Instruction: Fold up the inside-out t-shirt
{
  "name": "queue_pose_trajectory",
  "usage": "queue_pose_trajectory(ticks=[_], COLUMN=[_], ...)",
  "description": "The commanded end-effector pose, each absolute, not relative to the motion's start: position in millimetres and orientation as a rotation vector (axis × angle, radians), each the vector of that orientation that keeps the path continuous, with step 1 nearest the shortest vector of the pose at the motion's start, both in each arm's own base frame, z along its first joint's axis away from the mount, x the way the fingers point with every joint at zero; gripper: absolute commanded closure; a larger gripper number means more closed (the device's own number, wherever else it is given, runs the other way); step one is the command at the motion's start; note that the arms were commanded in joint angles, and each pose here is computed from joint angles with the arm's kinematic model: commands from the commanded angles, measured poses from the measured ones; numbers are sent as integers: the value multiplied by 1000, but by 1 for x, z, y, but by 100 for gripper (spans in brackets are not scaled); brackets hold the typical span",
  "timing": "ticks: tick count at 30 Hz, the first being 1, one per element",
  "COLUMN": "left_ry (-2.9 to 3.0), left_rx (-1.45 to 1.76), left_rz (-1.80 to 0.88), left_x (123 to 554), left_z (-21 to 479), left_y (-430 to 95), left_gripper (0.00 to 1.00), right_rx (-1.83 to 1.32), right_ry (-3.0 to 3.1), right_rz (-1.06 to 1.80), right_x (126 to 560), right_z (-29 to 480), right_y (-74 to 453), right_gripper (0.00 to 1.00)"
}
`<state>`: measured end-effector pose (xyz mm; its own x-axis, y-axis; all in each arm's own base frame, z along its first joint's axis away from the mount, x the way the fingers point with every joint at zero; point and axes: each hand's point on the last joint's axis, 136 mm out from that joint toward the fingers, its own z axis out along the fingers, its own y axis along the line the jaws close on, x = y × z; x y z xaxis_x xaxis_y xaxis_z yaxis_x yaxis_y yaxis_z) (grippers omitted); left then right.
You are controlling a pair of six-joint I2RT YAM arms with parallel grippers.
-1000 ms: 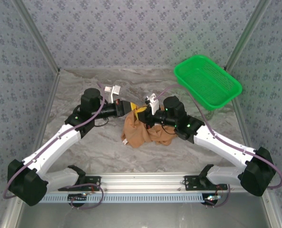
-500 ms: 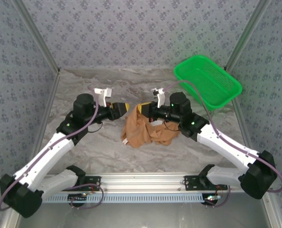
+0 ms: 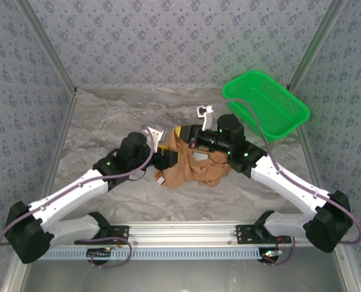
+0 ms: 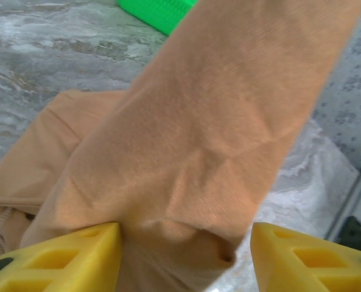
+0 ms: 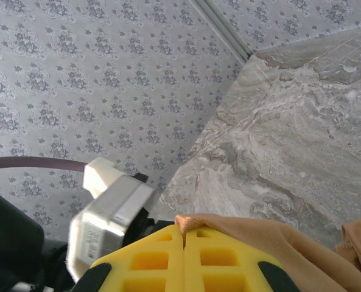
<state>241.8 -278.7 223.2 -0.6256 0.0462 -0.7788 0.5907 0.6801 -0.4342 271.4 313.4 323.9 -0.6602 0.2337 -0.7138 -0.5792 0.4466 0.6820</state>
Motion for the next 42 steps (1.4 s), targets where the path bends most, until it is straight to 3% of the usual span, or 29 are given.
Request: queue_pose_trajectory(ticks=[1, 6, 10, 17, 25, 35, 42], left_ry=[1954, 1816, 1612, 1499, 1726, 1956, 1911], left_rx=[456, 560, 745, 1124, 1123, 877, 905], left_rz=[-860, -1092, -1340, -1427, -1206, -978, -962], left_x=[264, 259, 228, 178, 210, 273, 244], left_z=[259, 284, 313, 309, 259, 235, 250], left_y=[-285, -289, -284, -293, -297, -295, -308], left_gripper=[57, 99, 100, 100, 100, 70, 55], right_rx=[-249, -253, -335, -360, -299, -304, -242], right_ry=[1833, 1882, 1951, 2015, 2019, 2063, 2108], right_rz=[1336, 1268, 1301, 1244, 1228, 1366, 1401], right_x=[275, 277, 271, 262, 254, 254, 268], right_z=[350, 348, 349, 370, 397, 371, 343], right_y=[308, 286, 269, 227, 191, 212, 231], right_gripper=[100, 100, 100, 100, 100, 100, 100])
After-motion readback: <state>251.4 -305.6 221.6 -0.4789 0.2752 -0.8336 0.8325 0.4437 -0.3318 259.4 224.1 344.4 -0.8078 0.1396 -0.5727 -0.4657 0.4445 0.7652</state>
